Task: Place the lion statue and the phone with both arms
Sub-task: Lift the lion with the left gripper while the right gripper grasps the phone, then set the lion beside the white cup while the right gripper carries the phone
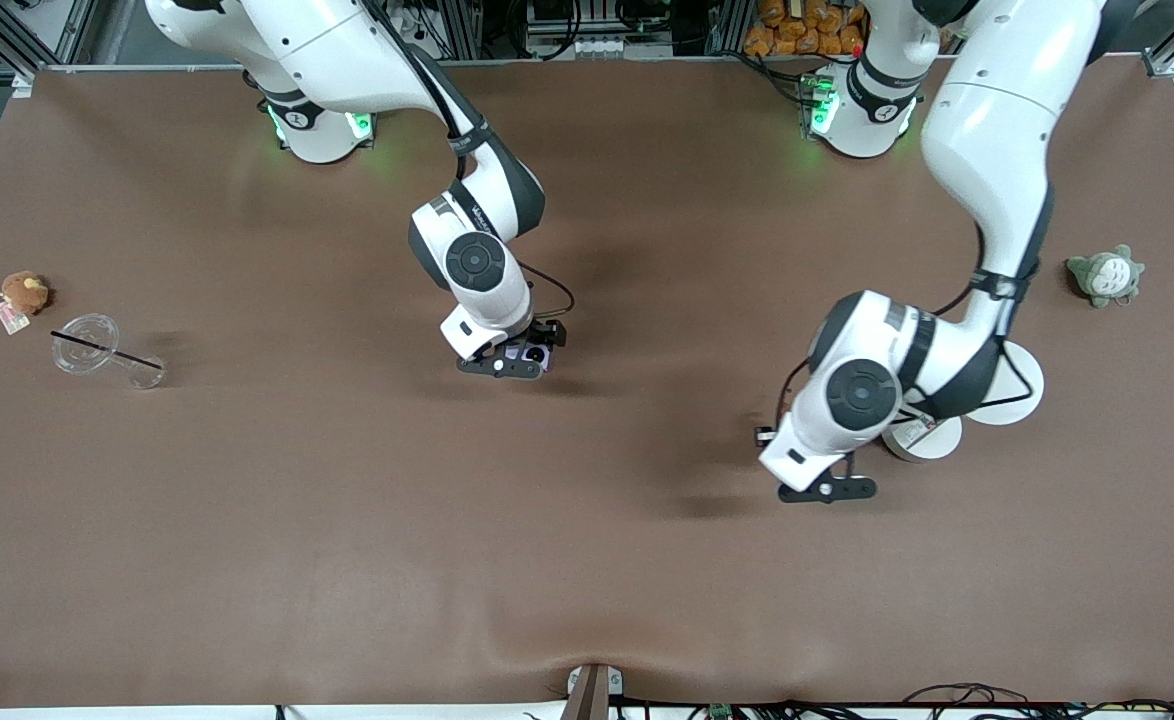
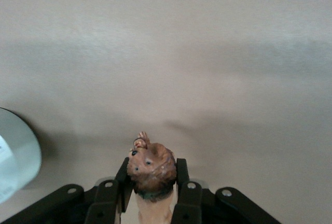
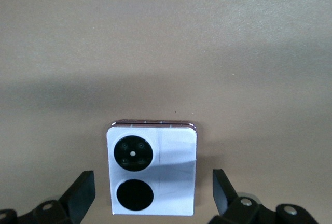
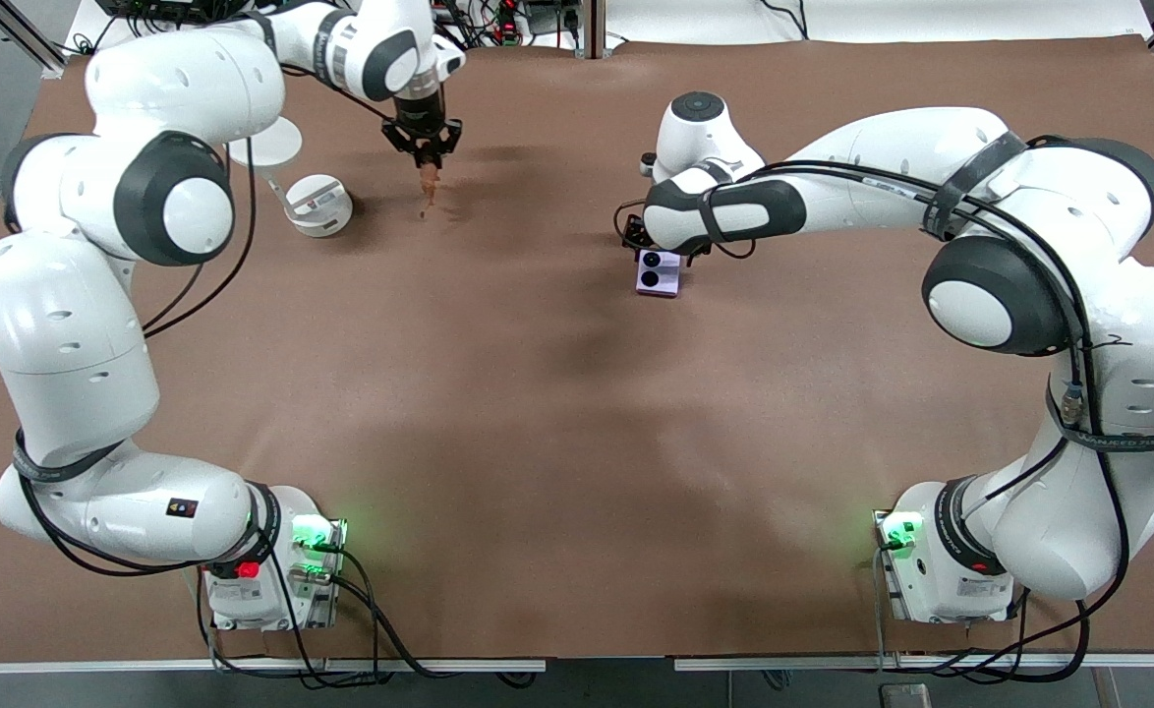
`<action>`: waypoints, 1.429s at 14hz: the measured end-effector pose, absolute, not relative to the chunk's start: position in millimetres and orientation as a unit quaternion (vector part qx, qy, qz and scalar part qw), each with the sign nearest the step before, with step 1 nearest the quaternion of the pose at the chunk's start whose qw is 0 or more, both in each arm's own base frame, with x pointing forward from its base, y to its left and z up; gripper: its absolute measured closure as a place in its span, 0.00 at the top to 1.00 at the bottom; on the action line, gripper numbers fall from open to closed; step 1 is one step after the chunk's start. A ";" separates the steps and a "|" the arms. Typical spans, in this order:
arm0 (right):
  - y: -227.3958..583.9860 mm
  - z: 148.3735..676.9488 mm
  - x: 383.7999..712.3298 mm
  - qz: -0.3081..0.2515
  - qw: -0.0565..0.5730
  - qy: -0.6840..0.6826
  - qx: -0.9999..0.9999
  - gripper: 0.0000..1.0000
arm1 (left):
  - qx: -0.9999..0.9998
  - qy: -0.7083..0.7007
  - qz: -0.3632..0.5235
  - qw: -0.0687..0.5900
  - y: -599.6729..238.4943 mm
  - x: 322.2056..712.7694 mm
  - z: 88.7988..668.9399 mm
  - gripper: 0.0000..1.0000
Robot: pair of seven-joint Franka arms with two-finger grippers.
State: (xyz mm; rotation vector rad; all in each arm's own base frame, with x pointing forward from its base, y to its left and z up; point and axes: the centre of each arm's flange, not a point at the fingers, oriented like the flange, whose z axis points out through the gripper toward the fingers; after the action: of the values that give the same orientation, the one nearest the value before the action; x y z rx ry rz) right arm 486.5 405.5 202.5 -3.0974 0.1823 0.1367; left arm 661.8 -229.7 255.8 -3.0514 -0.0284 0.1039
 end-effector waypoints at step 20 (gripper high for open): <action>408.6 169.4 484.2 0.039 0.016 0.087 -0.995 0.85 | -0.998 0.036 0.036 0.027 -140.8 648.9 214.5 0.37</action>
State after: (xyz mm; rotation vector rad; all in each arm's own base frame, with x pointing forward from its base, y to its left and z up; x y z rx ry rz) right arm 484.2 408.6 169.4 -3.0952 0.2718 0.1219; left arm 648.9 -140.8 214.5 -3.0829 0.1100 0.1104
